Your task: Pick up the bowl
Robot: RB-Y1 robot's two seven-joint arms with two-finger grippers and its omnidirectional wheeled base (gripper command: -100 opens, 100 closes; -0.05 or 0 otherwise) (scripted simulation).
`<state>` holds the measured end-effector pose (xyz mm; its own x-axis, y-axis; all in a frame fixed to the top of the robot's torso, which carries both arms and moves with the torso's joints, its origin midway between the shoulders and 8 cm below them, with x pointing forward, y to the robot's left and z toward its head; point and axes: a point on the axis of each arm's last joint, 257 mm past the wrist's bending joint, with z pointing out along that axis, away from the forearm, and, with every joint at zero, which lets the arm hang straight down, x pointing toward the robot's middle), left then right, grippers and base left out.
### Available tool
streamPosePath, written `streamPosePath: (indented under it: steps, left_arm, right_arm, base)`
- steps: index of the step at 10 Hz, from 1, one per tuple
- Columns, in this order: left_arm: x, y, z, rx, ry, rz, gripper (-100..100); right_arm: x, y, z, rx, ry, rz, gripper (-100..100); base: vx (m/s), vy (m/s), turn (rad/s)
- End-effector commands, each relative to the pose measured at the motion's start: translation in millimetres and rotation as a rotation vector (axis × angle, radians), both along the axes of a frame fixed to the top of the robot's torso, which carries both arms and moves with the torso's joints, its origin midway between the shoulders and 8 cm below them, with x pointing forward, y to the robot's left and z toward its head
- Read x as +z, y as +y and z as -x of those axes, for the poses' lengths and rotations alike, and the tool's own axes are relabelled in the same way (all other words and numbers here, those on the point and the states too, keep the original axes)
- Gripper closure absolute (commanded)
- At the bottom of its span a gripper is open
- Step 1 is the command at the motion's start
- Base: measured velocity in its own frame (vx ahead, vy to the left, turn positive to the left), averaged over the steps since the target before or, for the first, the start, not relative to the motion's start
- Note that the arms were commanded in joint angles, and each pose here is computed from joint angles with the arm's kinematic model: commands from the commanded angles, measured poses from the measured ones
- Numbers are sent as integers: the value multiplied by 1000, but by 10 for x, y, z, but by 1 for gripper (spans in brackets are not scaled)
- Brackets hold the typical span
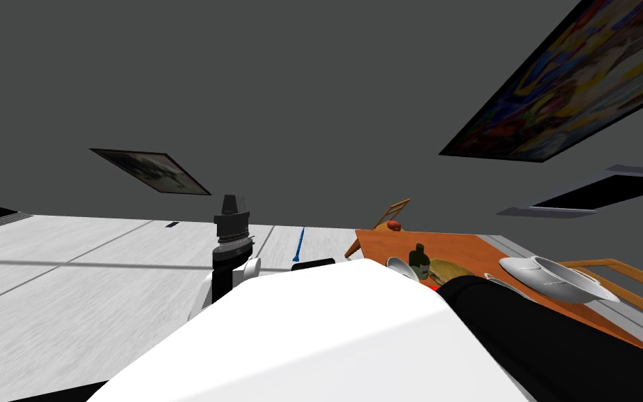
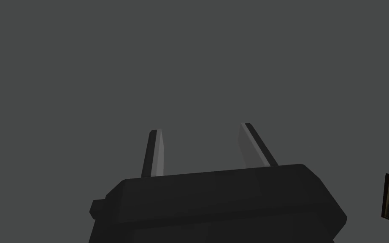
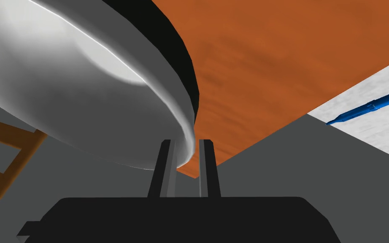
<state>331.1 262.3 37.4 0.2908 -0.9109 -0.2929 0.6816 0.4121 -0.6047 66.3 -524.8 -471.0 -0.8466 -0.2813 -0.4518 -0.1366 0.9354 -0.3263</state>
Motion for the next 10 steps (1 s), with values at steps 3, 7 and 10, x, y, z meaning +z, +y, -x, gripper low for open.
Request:
streamPosePath:
  steps: [3, 7, 10]
  left_arm:
    - [0, 0, 0, 0, 0, 0, 0]
    - [0, 0, 0, 0, 0, 0, 0]
    - [0, 0, 0, 0, 0, 0, 0]
  right_arm:
    - [64, 78, -105, 40, -3, -3, 100]
    - [144, 158, -219, 88, -3, -4, 100]
    - [171, 189, -249, 102, -2, -6, 100]
  base:
    - [16, -4, -164]
    - [16, -3, -117]
    - [14, -1, -97]
